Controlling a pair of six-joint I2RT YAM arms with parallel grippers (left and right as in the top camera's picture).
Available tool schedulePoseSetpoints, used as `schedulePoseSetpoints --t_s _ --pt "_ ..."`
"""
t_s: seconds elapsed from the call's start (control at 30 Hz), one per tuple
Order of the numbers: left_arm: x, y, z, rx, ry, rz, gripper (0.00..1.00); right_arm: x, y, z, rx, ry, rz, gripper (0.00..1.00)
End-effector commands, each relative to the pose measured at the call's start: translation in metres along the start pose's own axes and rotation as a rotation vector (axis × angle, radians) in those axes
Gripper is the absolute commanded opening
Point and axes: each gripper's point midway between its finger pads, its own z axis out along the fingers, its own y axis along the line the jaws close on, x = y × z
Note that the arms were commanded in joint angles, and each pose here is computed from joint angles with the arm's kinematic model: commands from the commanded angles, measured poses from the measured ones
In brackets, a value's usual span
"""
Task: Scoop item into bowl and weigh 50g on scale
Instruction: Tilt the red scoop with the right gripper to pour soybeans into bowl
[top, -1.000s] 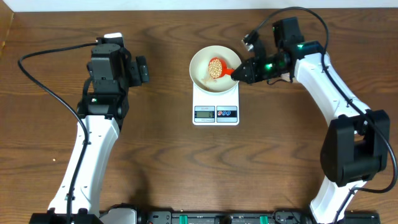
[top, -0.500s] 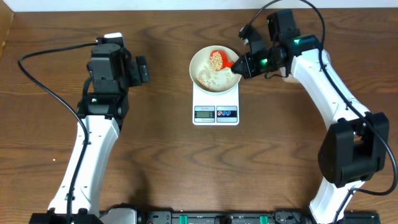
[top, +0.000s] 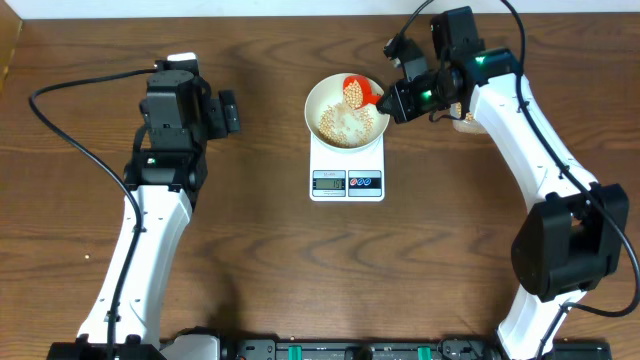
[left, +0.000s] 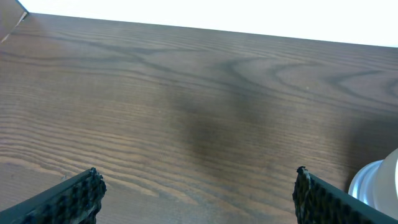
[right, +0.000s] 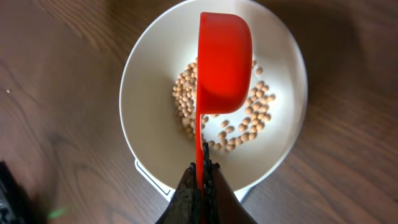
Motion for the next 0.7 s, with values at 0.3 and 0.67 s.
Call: schedulePoseSetpoints --t_s 0.3,0.67 --pt "-0.0014 0.0012 0.0011 -0.002 -0.001 0.015 0.98 -0.0176 0.0135 -0.0141 0.071 -0.035 -0.143 0.01" --pt "-0.0014 0.0012 0.0011 -0.002 -0.001 0.015 0.99 -0.0194 0.0189 -0.0105 0.108 -0.026 -0.221 0.01"
